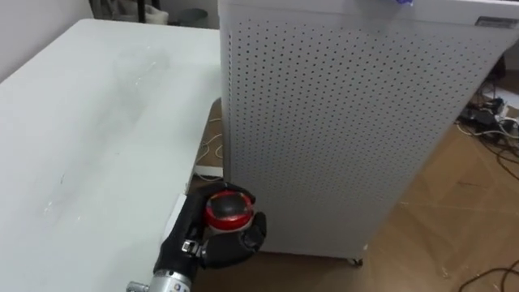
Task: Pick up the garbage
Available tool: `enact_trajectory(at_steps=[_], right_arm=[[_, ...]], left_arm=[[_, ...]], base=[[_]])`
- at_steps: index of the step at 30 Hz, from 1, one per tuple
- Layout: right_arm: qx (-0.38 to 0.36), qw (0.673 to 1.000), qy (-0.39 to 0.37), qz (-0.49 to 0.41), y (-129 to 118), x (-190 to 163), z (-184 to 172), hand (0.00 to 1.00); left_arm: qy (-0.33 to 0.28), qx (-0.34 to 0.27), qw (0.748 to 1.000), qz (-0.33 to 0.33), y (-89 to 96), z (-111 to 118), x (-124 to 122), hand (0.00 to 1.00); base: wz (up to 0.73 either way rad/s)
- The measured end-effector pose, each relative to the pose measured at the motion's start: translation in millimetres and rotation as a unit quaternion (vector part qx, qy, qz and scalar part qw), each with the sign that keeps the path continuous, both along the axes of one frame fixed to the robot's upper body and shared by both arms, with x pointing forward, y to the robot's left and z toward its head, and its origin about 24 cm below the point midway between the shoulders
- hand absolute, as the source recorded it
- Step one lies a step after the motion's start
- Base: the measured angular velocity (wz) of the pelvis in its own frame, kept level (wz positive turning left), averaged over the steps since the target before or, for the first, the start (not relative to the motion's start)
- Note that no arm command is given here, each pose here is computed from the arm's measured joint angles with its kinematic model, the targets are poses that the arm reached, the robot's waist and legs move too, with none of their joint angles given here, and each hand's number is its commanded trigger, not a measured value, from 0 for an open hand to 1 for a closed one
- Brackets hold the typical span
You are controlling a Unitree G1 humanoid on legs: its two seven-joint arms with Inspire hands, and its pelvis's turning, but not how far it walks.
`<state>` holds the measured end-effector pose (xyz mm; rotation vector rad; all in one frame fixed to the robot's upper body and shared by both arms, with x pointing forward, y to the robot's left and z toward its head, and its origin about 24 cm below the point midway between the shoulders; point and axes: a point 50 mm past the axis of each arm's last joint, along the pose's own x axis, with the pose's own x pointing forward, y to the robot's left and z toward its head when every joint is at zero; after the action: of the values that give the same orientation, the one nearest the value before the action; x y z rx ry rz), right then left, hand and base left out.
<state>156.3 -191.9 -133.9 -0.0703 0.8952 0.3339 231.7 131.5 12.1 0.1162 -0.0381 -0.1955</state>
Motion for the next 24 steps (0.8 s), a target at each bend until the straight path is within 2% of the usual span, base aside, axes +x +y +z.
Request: enact_trajectory(at_steps=[16,24], right_arm=[[-0.025,0.996,-0.083,0.007,-10,49,26,1.0],[-0.056,0.991,-0.116,0.022,-7,65,36,1.0]], left_arm=[[-0.001,0.006,0.998,-0.056,-7.6,2,-2,1.0],[0.026,0.007,0.997,-0.076,-9.3,-8,-5,1.0]], base=[[-0.1],[-0.18]])
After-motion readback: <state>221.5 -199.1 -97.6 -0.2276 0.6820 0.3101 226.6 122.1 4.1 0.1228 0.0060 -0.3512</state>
